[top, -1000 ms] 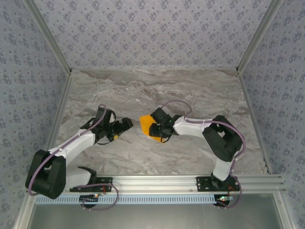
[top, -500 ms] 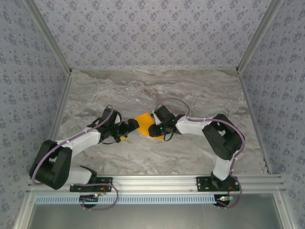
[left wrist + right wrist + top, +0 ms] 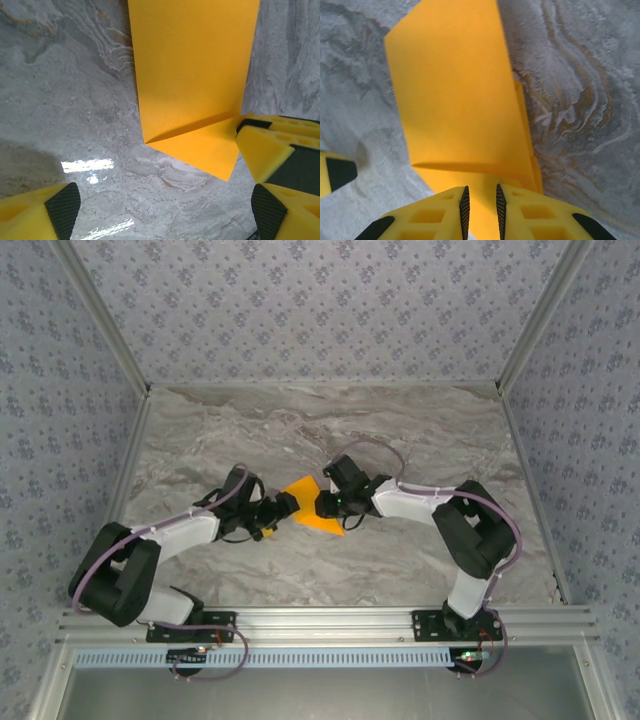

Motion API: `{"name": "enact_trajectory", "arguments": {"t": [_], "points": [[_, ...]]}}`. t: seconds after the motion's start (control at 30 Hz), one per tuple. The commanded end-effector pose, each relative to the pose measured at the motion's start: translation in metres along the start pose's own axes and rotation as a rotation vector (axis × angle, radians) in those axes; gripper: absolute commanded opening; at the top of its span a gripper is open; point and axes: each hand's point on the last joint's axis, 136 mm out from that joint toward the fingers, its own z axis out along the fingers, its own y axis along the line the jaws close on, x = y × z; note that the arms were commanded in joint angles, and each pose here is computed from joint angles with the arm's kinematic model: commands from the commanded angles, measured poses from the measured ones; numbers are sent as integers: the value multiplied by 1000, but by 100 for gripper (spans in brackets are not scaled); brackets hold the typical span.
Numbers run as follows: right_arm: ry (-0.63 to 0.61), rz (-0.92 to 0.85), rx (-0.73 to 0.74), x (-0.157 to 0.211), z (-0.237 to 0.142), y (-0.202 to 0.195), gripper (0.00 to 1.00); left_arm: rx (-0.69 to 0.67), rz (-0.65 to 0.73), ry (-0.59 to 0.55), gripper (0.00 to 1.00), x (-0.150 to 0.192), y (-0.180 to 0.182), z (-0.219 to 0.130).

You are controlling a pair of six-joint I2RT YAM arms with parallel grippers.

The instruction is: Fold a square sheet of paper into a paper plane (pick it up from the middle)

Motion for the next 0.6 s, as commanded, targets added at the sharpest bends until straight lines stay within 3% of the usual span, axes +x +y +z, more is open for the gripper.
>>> {"name": "enact_trajectory", "arguments": {"t": [0.0,0.27,0.57], "points": [[-11,39,57,-8,10,-11,25,17,-15,5,88,-1,-8,5],[48,106,67,15,23,-29,25,12,-43,36,77,7,-9,13],[68,326,-137,26,25,-44,25,58,-46,41,56,3,-20,21]]}}
